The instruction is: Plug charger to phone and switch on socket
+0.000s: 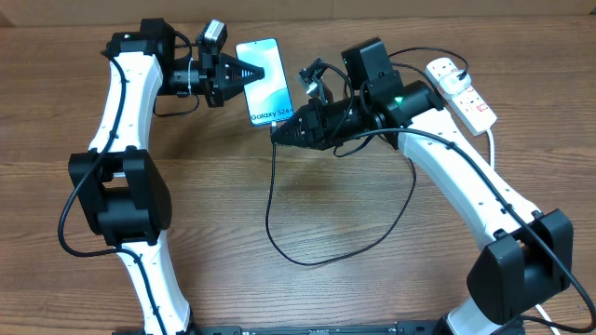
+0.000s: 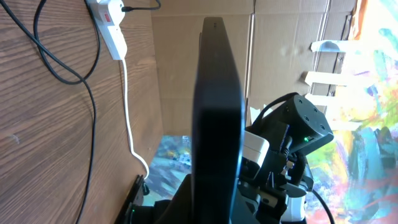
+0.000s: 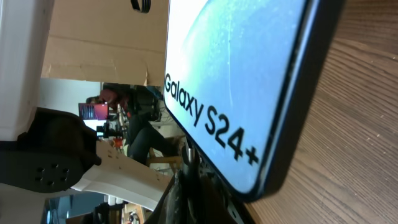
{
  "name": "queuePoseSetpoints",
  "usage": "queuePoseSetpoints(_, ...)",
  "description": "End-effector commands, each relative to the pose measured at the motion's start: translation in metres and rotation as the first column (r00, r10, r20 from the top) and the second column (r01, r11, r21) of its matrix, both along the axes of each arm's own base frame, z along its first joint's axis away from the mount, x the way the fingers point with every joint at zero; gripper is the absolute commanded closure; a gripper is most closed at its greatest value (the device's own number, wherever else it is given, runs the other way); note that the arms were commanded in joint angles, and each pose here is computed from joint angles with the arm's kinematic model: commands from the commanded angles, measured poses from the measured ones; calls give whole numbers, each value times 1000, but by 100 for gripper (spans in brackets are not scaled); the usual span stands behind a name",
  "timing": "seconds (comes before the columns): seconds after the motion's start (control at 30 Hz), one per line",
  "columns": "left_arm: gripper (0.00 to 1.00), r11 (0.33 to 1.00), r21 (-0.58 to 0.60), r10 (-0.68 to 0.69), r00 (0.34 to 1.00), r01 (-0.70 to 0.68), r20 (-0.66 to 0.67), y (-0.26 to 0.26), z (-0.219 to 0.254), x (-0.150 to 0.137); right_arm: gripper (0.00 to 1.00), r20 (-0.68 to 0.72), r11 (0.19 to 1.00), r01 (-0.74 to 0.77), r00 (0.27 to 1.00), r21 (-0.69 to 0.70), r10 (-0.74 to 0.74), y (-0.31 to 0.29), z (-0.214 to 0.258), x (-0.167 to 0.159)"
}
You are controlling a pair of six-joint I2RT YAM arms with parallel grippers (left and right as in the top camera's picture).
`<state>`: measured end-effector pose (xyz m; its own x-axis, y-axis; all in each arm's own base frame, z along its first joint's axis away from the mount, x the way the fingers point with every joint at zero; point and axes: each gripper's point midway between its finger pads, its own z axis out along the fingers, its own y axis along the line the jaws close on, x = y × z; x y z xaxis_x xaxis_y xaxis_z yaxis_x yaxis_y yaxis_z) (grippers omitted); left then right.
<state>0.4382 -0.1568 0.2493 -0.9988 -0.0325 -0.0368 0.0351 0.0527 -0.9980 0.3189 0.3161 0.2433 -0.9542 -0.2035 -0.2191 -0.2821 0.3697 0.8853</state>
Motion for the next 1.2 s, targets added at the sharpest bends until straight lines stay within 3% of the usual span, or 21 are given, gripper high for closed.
queuePoseSetpoints(0.0,96,998,-61,-11,998,15,60,-5,27,-5,96,-12,1000,10,1000,-14,-10,-1,-6,2)
queuePoseSetpoints(1.17,96,998,-60,-11,996,17,94,-5,27,-5,96,-72,1000,-4,997,24,6,-9,-2,-1)
